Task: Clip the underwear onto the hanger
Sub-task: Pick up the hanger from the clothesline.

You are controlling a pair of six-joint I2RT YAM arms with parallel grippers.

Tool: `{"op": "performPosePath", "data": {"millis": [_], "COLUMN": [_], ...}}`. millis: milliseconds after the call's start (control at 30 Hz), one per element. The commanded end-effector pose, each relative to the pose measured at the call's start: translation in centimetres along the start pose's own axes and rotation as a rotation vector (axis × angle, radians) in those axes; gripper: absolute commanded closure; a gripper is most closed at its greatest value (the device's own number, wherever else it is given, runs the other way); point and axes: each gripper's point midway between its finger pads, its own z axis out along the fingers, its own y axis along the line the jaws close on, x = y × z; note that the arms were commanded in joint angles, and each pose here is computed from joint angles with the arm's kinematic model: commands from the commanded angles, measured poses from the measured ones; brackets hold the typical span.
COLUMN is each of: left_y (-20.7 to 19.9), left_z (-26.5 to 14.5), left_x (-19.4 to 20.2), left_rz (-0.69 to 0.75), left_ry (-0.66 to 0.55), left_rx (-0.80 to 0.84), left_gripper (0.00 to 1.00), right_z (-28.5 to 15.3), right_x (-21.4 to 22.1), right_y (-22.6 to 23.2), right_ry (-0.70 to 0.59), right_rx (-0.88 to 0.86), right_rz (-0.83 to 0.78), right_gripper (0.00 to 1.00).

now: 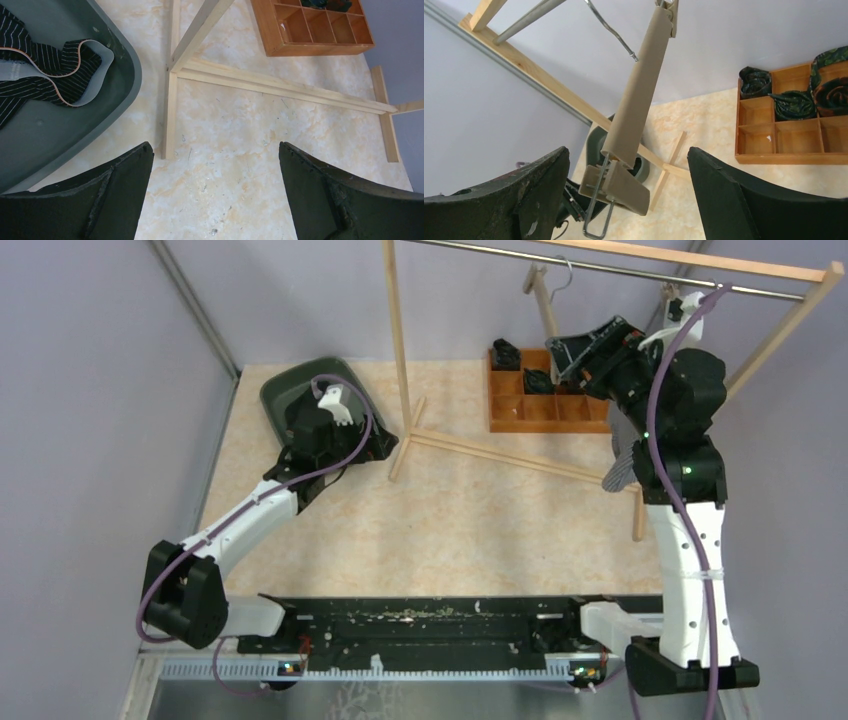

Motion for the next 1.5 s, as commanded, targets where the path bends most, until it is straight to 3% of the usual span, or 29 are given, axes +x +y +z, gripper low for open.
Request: {"op": "performPosePath", "data": {"millis": [0, 333, 467, 633, 1067, 1233, 1467], "left_y": [-0.1, 0.1, 0.1, 0.3, 0.4, 0.5, 0.5], "left_z": [-0.4, -0.6, -0.7, -0.7, -0.4, -0.4, -0.3], "left_x": [-0.8, -0.3, -0.1, 0.1, 0.7, 0.8, 0.8], "left_rz": [0.003, -0.002, -0.007, -0.008, -0.020, -0.021, -0.020], "left_ry": [-0.032, -0.031, -0.031, -0.029, -0.016, -0.015, -0.015], "left_rx": [0.013, 0.012, 0.013, 0.006, 0.009, 0.007, 0.003], "left_gripper": [0.00, 0.00, 0.00, 0.00, 0.00, 0.00, 0.00], "right_z": [-0.5, 1.3, 1.7, 1.8, 0.8, 0.6, -0.4], "right_x": [-1.6, 1.2, 1.5, 1.3, 0.2, -0.2, -1.4], "right_y": [2.2, 1.9, 0.9, -0.2, -0.6, -0.4, -0.1], "right_ry": [-0.038, 0.037, 0.034, 0.006, -0.028, -0.030, -0.056], "right_rx": [-0.046, 0.069, 0.127, 0.175, 0.206, 0.208, 0.215], "right_rz": [-0.034, -0.165, -0.206, -0.230, -0.255, -0.269, -0.281], "right_gripper": [0.12, 0.13, 0.17, 0.30, 0.40, 0.39, 0.26]}}
